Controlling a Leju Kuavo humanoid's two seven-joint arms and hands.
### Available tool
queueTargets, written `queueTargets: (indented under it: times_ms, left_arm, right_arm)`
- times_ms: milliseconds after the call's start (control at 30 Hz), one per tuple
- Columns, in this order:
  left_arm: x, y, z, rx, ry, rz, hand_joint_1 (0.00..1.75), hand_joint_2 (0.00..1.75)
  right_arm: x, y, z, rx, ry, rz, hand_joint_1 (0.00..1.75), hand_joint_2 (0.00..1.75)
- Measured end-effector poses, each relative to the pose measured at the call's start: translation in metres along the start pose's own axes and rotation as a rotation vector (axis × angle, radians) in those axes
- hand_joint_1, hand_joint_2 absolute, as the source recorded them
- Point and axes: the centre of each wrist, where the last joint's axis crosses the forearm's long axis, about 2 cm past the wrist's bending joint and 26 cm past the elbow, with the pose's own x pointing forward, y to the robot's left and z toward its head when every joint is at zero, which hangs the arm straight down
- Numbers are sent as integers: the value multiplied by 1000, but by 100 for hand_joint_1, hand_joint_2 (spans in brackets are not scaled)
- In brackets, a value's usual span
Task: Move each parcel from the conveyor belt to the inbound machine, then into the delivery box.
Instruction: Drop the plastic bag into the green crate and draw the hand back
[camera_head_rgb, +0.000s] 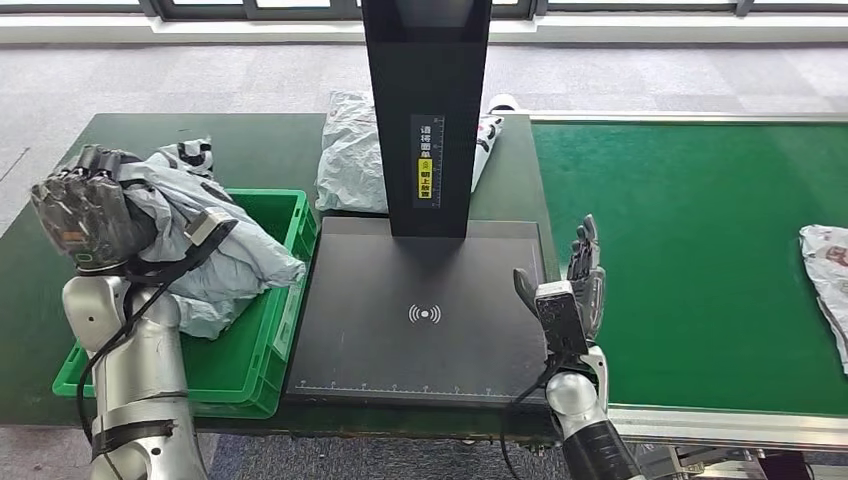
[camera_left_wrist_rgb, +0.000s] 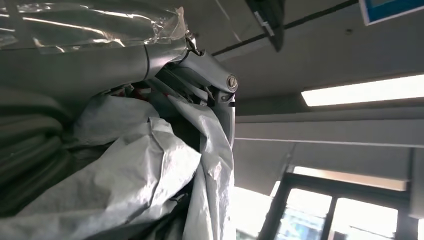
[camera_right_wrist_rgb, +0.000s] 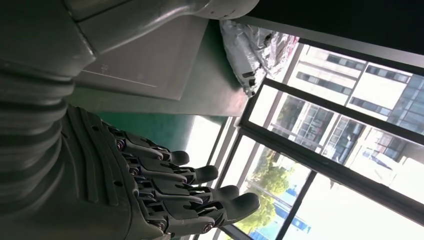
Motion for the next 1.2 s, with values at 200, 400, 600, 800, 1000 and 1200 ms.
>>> queueTargets:
  times_ms: [200, 400, 600, 800, 1000, 1200]
  left_arm:
    - [-42, 13, 17, -52, 154, -186, 25, 175]
    - [-49, -28, 30, -255, 232, -93, 0, 175]
    - [-32, -64, 62, -541, 160, 32, 0, 175]
    - [-28, -71, 75, -609, 123, 100, 0, 175]
    - [-18, -71, 69, -548, 171, 396, 0, 175]
    - [0, -61, 50, -350, 287, 755, 0, 175]
  right_arm:
    - [-4, -7, 19, 6, 25, 4, 0, 175]
    - [-6, -16, 21, -3, 22, 5, 0, 175]
    - [-6, -26, 17, 1, 17, 5, 0, 175]
    - [-8, -31, 20, 2, 22, 16, 0, 175]
    - [-9, -37, 23, -6, 27, 18, 0, 175]
    - [-9, -41, 24, -9, 33, 25, 0, 175]
